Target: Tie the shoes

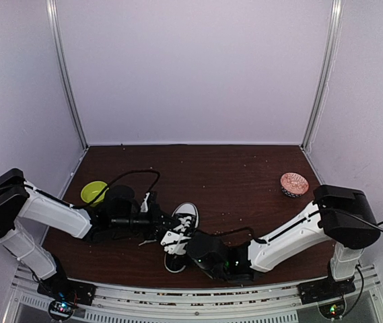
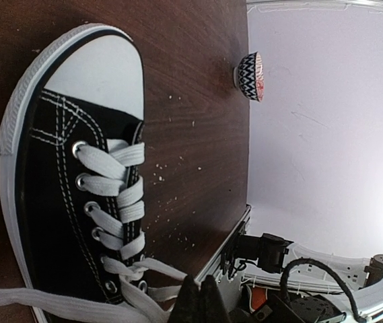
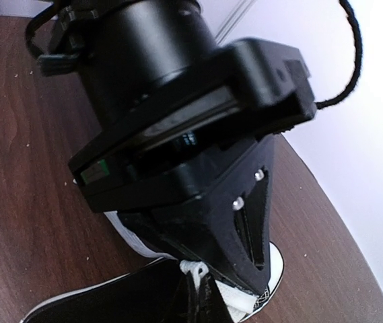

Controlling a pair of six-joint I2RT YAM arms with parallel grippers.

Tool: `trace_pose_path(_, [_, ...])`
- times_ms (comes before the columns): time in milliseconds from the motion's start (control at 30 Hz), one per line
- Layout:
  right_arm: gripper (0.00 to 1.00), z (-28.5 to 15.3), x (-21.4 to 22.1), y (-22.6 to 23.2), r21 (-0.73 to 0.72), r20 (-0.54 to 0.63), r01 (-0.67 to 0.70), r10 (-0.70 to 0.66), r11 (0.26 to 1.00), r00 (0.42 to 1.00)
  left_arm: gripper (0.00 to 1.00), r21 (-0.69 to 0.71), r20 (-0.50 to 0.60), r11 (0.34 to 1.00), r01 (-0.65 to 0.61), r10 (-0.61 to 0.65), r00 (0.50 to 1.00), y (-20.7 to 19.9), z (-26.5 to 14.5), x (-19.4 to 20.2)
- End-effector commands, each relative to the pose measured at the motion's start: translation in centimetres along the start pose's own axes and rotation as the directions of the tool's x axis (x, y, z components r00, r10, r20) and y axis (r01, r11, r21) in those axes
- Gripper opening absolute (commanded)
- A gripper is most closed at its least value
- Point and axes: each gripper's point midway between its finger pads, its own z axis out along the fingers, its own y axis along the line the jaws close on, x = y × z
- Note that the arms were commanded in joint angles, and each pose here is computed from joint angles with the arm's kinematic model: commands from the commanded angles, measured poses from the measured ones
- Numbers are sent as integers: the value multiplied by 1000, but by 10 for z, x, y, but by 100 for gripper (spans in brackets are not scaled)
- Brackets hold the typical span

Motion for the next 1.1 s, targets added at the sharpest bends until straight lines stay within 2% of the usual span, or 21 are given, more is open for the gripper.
trace_pose_path(0, [0,0,-6,-6,42,3,-51,51,998,999,0,50,0,999,-18,18,1000,-10,-3,3])
trace_pose_path(167, [0,-10,-2,-16,47,13,-121,120,992,993,0,28,13,1000,-12,12,1000,1,-6,4])
trace_pose_path(433, [0,-25,5,-20,-49,10,-312,312,949,950,0,-54,70,999,2,1,998,35,-11,-2])
trace_pose_path(700, [0,-21,15,-30,-80,-45,-396,394,915,918,0,-65,86,998,2,3,996,43,-7,-8])
trace_pose_path(1067, [0,-2,50,-56,-67,-188,-600,580,798,793,0,-147,129,989,-11,30,991,62,-13,-14])
